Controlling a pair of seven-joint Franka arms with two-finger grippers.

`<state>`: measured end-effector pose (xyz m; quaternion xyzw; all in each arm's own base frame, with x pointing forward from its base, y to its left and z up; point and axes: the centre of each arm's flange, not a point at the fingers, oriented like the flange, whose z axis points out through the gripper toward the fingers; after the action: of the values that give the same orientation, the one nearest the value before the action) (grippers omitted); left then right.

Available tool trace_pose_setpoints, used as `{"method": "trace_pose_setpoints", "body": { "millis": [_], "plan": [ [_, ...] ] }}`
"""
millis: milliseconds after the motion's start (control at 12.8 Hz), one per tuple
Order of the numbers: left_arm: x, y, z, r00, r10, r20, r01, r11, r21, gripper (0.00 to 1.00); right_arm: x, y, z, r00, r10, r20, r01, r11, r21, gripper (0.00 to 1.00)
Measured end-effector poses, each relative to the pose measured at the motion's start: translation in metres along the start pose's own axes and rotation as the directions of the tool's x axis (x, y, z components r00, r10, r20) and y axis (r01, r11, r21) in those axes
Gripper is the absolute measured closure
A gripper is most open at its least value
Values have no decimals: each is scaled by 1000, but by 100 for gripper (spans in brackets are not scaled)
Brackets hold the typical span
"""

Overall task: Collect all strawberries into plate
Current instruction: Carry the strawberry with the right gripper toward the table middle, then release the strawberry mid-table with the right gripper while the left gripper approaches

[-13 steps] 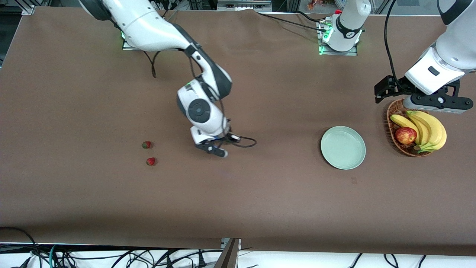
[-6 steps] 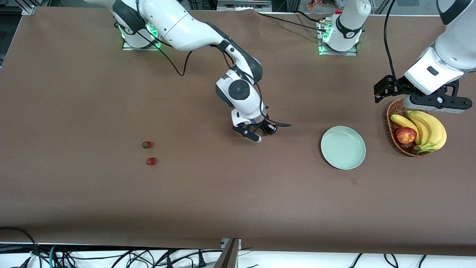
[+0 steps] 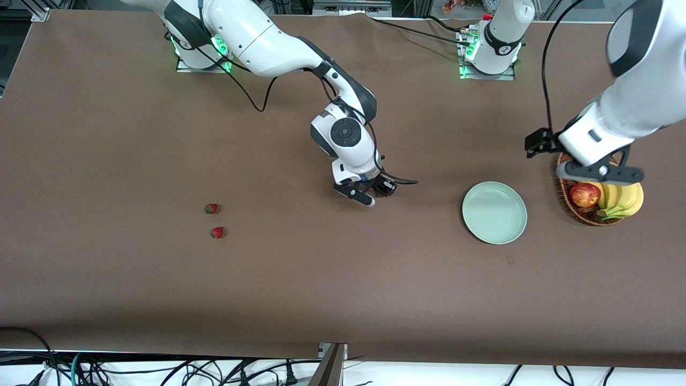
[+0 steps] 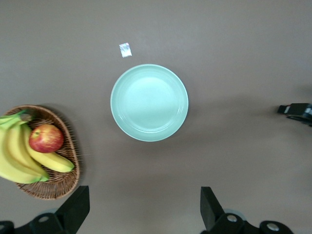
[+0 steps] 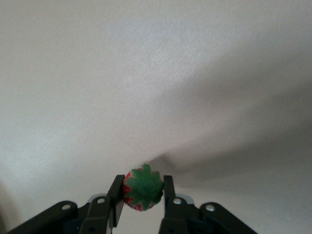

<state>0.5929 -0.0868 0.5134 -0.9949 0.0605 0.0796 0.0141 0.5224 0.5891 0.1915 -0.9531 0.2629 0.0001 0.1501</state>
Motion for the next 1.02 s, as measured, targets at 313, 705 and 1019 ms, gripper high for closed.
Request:
{"method": "trace_pose_setpoints", "body": {
  "millis": [313, 705, 1019],
  "plan": [
    [34, 19, 79, 992, 32, 123, -32, 999, -3, 0, 41, 0, -47, 1000, -7, -19, 4, 994, -113, 12],
    [57, 100, 129, 988, 120, 98, -111, 989, -98, 0, 159, 35, -152, 984, -172, 37, 176, 959, -224, 0],
    [76, 176, 170, 995, 102, -8, -102, 980, -172, 0, 233, 92, -171, 920, -374, 113, 389, 846, -365, 0]
  ]
}}
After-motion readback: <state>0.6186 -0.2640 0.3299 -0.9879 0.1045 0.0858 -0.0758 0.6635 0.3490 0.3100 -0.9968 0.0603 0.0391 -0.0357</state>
